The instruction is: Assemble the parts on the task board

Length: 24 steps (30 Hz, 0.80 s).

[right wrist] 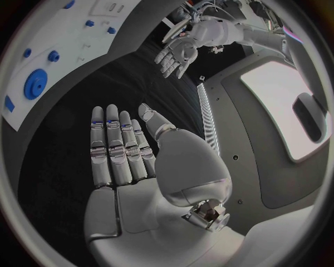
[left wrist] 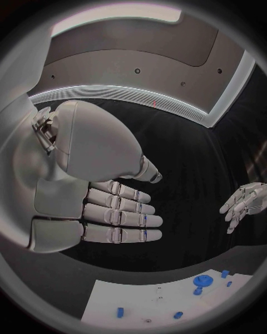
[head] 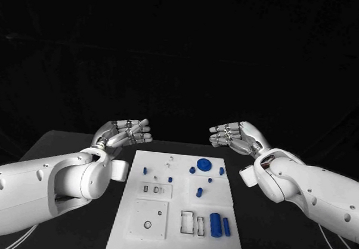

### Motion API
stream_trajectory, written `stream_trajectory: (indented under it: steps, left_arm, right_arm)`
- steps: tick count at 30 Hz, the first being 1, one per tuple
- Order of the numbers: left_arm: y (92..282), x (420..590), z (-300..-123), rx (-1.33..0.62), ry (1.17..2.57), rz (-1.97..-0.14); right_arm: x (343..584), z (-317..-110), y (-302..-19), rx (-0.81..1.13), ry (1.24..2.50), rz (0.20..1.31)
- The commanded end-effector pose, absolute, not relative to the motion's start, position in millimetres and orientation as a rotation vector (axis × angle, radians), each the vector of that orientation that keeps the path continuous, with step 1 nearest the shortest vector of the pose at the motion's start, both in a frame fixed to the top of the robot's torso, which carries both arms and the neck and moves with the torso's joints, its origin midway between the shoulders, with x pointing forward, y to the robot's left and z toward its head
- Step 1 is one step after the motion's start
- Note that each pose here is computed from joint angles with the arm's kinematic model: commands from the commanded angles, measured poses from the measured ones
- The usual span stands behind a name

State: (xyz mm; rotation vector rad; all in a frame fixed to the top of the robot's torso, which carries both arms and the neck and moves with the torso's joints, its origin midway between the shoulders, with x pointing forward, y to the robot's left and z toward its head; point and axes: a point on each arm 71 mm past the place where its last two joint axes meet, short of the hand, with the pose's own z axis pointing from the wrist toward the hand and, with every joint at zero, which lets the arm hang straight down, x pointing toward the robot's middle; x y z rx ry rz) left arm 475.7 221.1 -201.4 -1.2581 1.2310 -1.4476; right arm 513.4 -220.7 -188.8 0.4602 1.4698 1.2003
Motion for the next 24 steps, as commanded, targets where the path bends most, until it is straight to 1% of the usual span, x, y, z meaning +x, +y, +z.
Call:
stream_trajectory:
  steps: [1, 3, 4, 10, 19, 24]
  left_arm:
    - [212.9, 467.2, -193.9, -1.234, 1.262, -1.548]
    - [211.0, 462.0, -190.6, -1.232, 1.270, -1.572]
    - [209.6, 458.1, -187.8, -1.230, 1.274, -1.589]
    - [202.3, 445.0, -179.0, -1.219, 1.282, -1.643]
    - [191.5, 431.4, -165.0, -1.202, 1.294, -1.710]
    - [187.9, 426.9, -159.5, -1.195, 1.301, -1.734]
  right_arm:
    - [513.3, -186.5, -218.3, 0.190, 1.567, 1.016]
    - [514.2, -184.6, -218.4, 0.106, 1.599, 0.944]
    - [514.7, -182.9, -218.2, 0.046, 1.613, 0.891]
    - [513.7, -176.2, -212.1, -0.135, 1.609, 0.727]
    - [513.6, -160.1, -196.5, -0.328, 1.573, 0.577]
    - [515.1, -151.9, -189.9, -0.377, 1.575, 0.533]
